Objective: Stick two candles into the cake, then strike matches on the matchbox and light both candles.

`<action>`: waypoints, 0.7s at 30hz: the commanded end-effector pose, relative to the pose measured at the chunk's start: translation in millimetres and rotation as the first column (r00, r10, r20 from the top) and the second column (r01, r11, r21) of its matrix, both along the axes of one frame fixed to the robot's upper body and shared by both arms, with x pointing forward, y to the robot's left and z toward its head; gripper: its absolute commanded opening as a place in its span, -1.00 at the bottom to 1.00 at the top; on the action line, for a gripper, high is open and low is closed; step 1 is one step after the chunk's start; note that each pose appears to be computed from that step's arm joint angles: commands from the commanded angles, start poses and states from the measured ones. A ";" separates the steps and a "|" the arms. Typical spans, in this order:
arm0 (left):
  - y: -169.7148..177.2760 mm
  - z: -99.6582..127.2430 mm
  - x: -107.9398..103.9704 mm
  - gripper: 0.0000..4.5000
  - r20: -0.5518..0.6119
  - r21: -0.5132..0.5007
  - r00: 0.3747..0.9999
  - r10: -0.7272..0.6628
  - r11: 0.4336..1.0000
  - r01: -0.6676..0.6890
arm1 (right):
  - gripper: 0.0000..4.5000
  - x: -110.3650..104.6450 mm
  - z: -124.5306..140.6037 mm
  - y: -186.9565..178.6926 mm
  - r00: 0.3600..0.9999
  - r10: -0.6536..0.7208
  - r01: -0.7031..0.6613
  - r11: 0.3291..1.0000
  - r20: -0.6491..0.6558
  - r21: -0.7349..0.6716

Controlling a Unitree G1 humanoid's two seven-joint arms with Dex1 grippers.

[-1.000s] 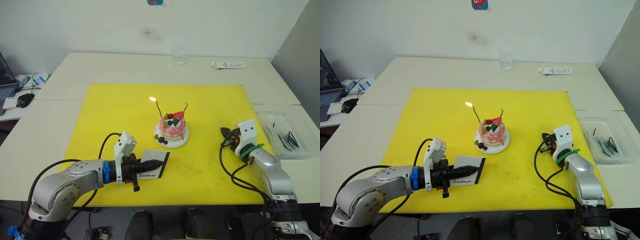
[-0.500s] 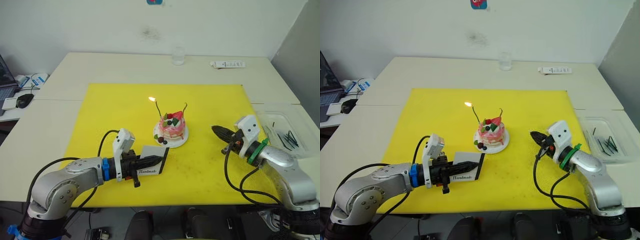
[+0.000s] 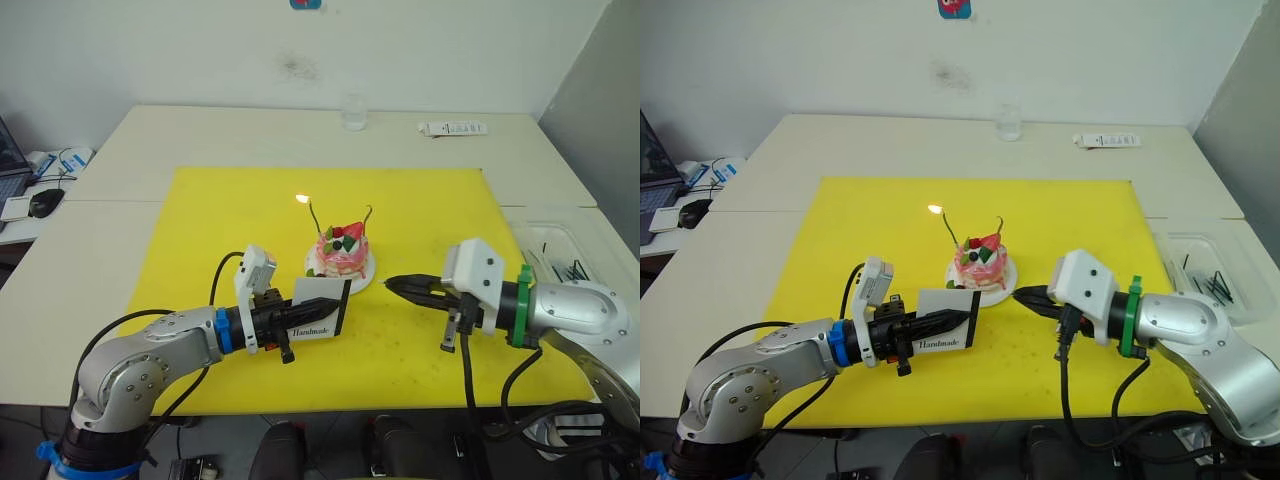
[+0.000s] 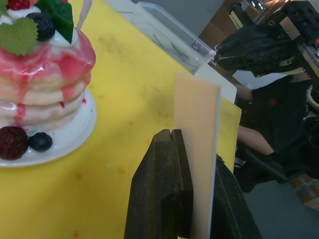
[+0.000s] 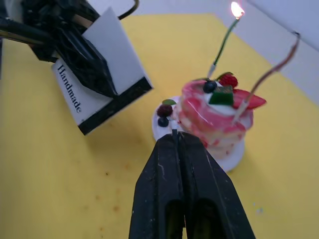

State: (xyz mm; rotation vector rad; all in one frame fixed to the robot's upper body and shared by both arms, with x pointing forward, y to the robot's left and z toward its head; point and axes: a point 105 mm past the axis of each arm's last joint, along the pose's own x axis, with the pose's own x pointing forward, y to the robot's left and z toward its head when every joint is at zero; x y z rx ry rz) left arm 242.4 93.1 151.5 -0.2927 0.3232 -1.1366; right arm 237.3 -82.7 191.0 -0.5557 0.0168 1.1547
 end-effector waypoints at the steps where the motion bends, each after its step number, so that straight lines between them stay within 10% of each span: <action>1: -2.8 11.9 0.4 -1.00 0.011 -0.057 1.000 -0.002 0.998 0.003 | -0.98 -2.3 -5.0 11.7 0.998 0.057 -0.056 0.997 0.023 -0.060; 21: 3.9 7.6 10.3 -1.00 -0.073 -0.129 0.994 0.082 0.987 -0.091 | -0.98 8.8 -8.4 34.5 0.984 0.145 -0.131 0.983 0.104 -0.130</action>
